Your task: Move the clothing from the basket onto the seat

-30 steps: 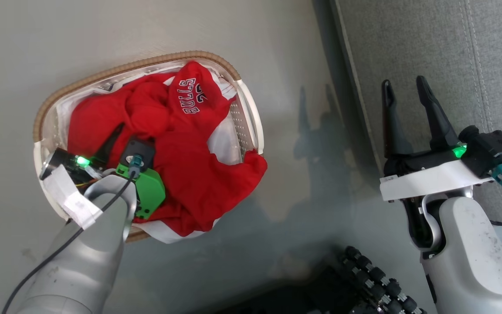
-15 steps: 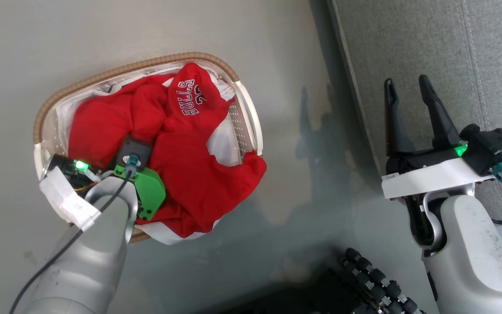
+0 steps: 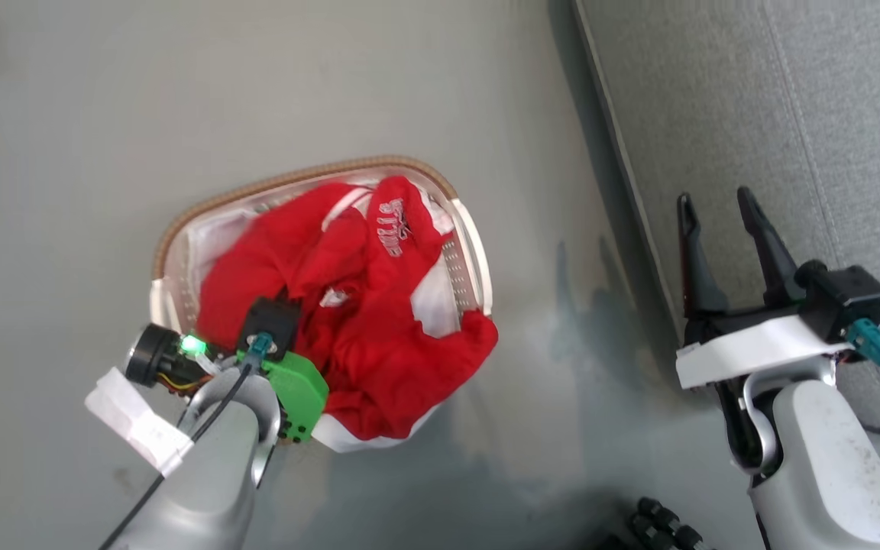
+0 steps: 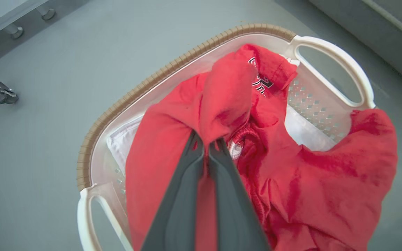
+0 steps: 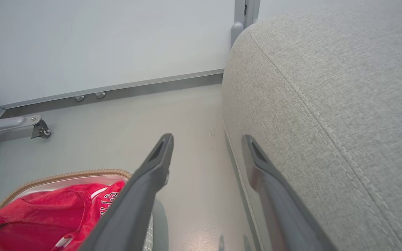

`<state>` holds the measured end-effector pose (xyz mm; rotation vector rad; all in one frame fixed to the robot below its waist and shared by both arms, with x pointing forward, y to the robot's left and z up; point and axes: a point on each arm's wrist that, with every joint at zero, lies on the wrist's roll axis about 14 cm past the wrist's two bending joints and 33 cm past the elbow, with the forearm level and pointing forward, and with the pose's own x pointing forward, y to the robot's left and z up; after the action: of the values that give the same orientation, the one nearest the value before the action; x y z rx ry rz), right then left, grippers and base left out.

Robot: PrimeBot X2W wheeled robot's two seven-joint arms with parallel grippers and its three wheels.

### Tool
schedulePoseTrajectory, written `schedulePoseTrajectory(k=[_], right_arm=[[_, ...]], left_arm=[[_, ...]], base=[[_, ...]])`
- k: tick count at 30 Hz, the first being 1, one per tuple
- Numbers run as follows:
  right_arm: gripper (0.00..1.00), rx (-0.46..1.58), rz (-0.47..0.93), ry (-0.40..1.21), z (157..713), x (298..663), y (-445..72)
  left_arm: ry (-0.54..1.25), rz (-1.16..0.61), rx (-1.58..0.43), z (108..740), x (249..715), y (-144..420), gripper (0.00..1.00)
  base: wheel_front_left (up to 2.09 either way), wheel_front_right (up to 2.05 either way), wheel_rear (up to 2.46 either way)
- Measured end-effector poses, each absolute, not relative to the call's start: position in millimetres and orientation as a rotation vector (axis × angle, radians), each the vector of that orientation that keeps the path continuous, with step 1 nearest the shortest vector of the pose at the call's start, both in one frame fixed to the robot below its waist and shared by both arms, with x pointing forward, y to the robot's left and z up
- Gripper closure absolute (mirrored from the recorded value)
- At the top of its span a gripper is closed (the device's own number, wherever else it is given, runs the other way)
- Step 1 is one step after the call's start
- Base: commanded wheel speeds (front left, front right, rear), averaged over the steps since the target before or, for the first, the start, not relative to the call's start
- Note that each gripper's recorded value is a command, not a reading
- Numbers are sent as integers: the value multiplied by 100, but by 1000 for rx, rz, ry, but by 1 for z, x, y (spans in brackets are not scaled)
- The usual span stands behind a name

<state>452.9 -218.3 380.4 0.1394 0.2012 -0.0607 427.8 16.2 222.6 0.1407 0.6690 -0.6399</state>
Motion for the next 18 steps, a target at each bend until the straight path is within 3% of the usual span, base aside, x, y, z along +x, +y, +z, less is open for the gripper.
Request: schedulePoseTrajectory(k=[18], right_arm=[[0,160,76,107,440,401,-168]], left_arm=[[278,-628,162,385,430,38,100]], base=[[0,0,0]])
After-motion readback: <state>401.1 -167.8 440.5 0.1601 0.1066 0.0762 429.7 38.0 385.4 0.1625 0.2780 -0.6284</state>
